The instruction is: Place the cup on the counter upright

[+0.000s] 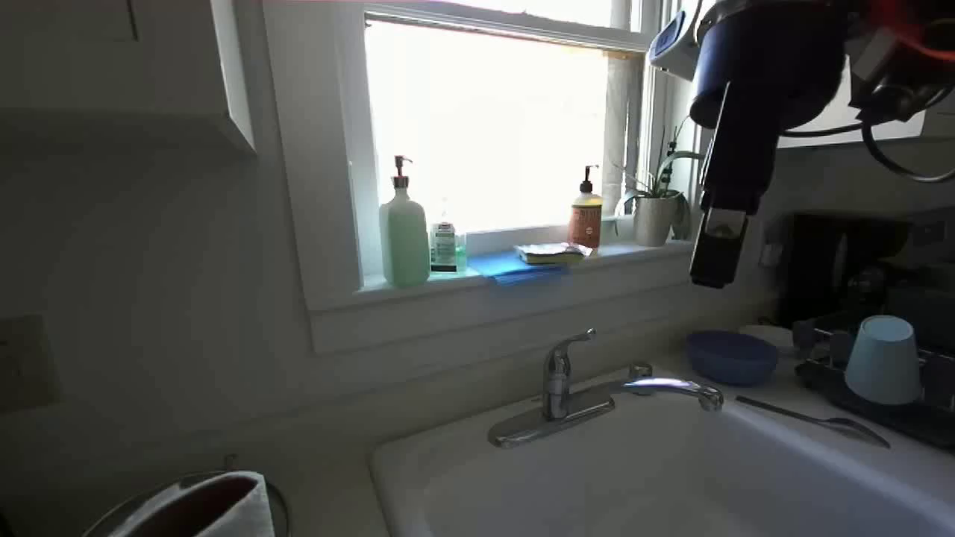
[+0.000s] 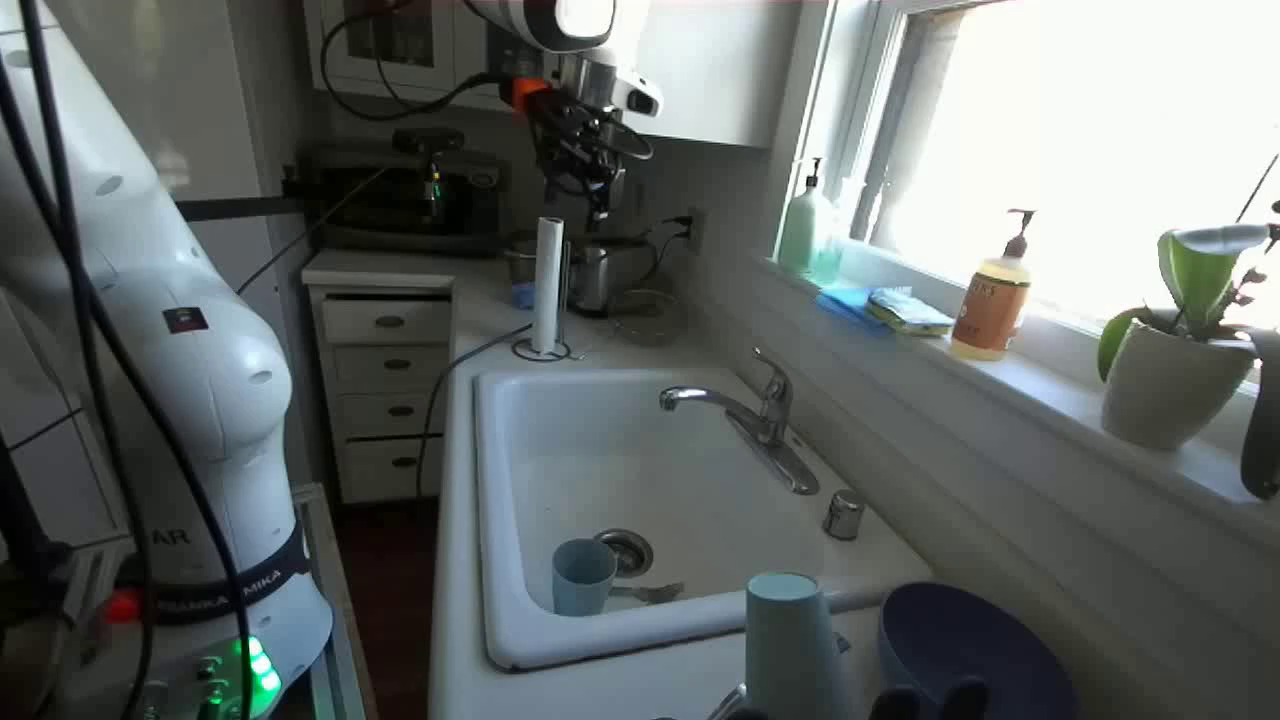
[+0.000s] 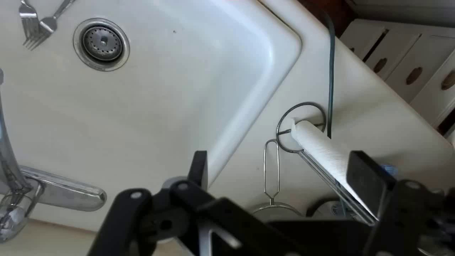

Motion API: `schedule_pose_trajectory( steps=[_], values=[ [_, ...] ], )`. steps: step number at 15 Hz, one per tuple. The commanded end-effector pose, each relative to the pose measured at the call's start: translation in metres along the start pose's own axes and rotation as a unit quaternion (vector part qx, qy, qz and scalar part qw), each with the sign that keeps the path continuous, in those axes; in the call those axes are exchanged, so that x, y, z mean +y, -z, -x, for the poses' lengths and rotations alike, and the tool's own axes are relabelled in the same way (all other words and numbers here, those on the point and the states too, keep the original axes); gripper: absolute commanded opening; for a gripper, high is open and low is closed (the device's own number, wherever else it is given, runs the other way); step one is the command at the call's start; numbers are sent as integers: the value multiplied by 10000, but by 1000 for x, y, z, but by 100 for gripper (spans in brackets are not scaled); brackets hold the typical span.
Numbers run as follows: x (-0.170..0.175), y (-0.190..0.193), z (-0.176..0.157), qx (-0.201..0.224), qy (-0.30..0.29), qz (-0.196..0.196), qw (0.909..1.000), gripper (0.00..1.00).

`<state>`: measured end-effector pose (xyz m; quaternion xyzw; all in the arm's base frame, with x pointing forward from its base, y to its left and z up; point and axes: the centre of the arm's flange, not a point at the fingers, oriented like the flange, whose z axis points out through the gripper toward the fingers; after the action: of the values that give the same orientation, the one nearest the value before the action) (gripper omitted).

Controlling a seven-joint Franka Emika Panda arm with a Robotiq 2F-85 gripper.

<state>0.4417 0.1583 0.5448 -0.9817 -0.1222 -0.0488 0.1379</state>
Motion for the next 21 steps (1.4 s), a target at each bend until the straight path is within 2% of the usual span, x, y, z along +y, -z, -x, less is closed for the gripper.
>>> schedule_pose_trajectory(
  steps=[1, 6, 8, 11, 15, 17, 21],
  values=[
    [0, 0, 0, 0, 0, 0, 10000, 100],
    [0, 0, 0, 0, 0, 0, 10000, 100],
    [30, 3, -7, -2, -586, 69, 9983, 100],
    [110, 24, 7, 206, -1424, 303, 9891, 100],
    [206, 48, 46, 377, -2440, 649, 9669, 100],
    [250, 48, 67, 278, -2844, 994, 9531, 100],
    [311, 43, 106, -161, -3329, 1880, 9239, 100]
  ],
)
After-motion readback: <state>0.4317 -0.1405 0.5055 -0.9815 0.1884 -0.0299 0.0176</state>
